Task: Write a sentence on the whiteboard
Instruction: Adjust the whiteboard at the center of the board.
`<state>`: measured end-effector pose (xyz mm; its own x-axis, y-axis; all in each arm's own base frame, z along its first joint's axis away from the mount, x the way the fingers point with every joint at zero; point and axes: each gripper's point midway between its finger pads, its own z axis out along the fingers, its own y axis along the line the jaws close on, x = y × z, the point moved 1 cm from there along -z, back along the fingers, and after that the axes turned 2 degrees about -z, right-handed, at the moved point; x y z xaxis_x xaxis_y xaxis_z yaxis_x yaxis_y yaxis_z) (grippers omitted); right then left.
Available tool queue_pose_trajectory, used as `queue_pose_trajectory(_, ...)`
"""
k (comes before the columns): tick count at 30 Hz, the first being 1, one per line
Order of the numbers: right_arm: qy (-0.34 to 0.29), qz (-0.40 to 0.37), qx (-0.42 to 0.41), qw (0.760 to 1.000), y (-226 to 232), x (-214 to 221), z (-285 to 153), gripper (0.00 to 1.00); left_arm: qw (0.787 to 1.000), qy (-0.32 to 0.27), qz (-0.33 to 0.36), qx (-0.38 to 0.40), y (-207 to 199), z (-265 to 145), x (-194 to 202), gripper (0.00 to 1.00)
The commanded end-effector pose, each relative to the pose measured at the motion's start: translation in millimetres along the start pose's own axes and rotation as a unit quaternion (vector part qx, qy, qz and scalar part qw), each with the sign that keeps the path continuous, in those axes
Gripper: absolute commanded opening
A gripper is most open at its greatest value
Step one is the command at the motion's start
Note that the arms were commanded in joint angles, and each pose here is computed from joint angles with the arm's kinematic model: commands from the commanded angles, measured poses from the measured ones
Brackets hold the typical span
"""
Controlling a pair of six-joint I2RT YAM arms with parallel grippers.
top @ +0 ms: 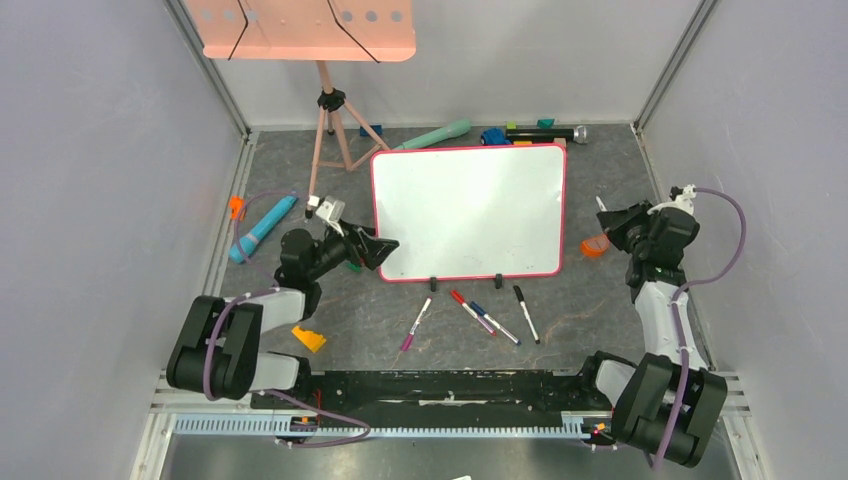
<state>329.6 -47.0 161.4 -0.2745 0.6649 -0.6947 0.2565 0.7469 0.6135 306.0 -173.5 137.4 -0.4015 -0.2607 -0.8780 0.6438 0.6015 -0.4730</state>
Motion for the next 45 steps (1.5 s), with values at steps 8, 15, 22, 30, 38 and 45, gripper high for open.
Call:
queue_pose_trajectory(8, -0.027, -0.049, -0.077, 0.995, 56.3, -4.9, -25.0, 0.00, 0.991, -0.069, 0.104, -0.045, 21.6, -5.2, -2.8, 1.00)
queue_pose_trajectory(15, -0.041, -0.072, -0.116, 0.990, 84.4, -9.7, -40.8, 0.00, 0.995, -0.022, 0.096, -0.019, 29.4, 8.6, 18.6, 1.00)
queue_pose_trajectory(22, -0.079, -0.087, -0.100, 0.988, 79.9, -16.5, -56.6, 0.00, 0.997, 0.000, 0.083, 0.002, 30.3, 16.0, 27.6, 1.00)
queue_pose_trajectory(30, -0.095, -0.102, -0.111, 0.984, 92.6, -28.7, -71.8, 0.00, 0.995, -0.006, 0.078, -0.056, 49.4, 13.0, 21.8, 1.00)
queue_pose_trajectory(38, -0.087, -0.094, -0.131, 0.983, 102.2, -30.4, -69.2, 0.00, 0.995, 0.023, 0.095, 0.007, 50.2, 38.2, 14.9, 1.00)
queue_pose_trajectory(45, -0.098, -0.108, -0.151, 0.978, 118.1, -44.0, -70.8, 0.00, 0.993, 0.040, 0.017, 0.113, 44.0, 37.7, 11.9, 1.00)
